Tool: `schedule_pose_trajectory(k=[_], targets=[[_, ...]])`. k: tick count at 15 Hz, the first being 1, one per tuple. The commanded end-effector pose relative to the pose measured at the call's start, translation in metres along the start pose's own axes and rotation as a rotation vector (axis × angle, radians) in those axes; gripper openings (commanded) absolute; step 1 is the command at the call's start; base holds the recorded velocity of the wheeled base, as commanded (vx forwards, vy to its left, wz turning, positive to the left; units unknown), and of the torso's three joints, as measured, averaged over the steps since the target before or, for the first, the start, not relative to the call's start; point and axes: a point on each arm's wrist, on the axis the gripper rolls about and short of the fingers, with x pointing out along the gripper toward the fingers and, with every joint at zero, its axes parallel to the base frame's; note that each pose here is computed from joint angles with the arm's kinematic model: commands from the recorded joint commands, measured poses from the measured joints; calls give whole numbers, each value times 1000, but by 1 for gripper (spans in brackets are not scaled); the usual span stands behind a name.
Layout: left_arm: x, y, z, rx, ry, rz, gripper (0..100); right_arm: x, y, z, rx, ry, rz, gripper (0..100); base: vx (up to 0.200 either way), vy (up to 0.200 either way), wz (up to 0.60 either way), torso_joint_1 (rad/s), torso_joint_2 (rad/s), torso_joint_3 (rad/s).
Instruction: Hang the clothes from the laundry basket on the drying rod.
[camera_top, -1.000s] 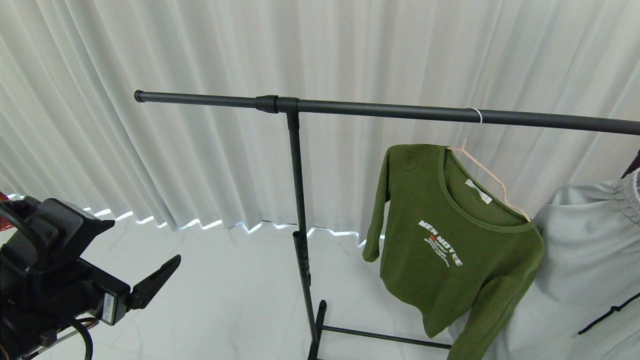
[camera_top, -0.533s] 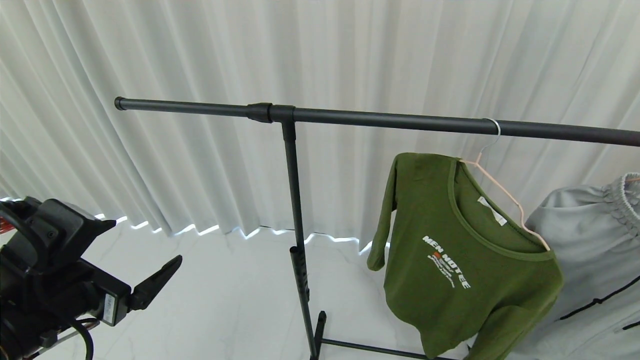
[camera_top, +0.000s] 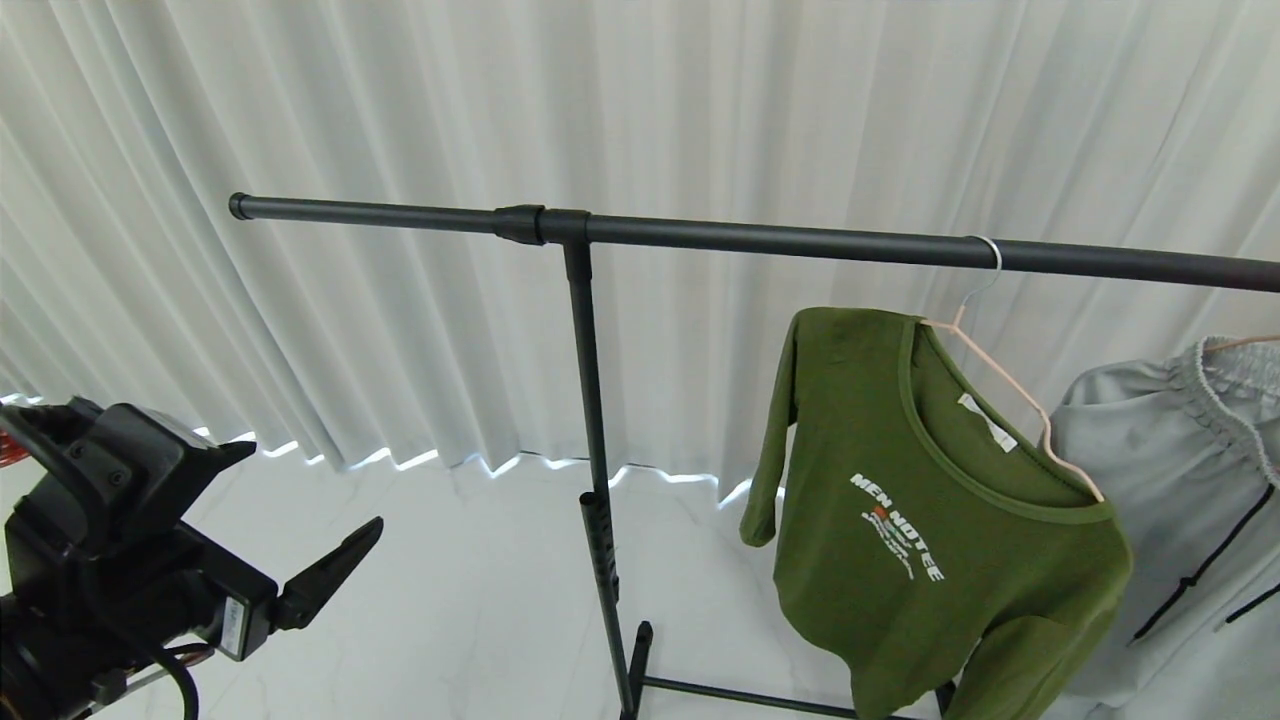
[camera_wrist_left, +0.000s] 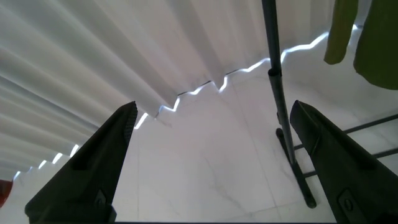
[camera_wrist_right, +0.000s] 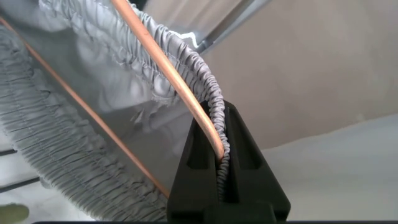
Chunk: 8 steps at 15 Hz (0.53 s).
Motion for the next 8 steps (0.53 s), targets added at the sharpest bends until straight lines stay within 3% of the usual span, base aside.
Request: schedule_pose_trajectory(k=[1, 8], targets=[[0, 0, 0, 0, 1, -1, 100, 24, 13, 6, -30, 43, 39, 0, 0, 0, 0, 0, 0, 0], [0, 0, 0, 5, -1, 0, 100, 31, 45, 11, -101, 41, 158, 0, 0, 0, 0, 0, 0, 0]])
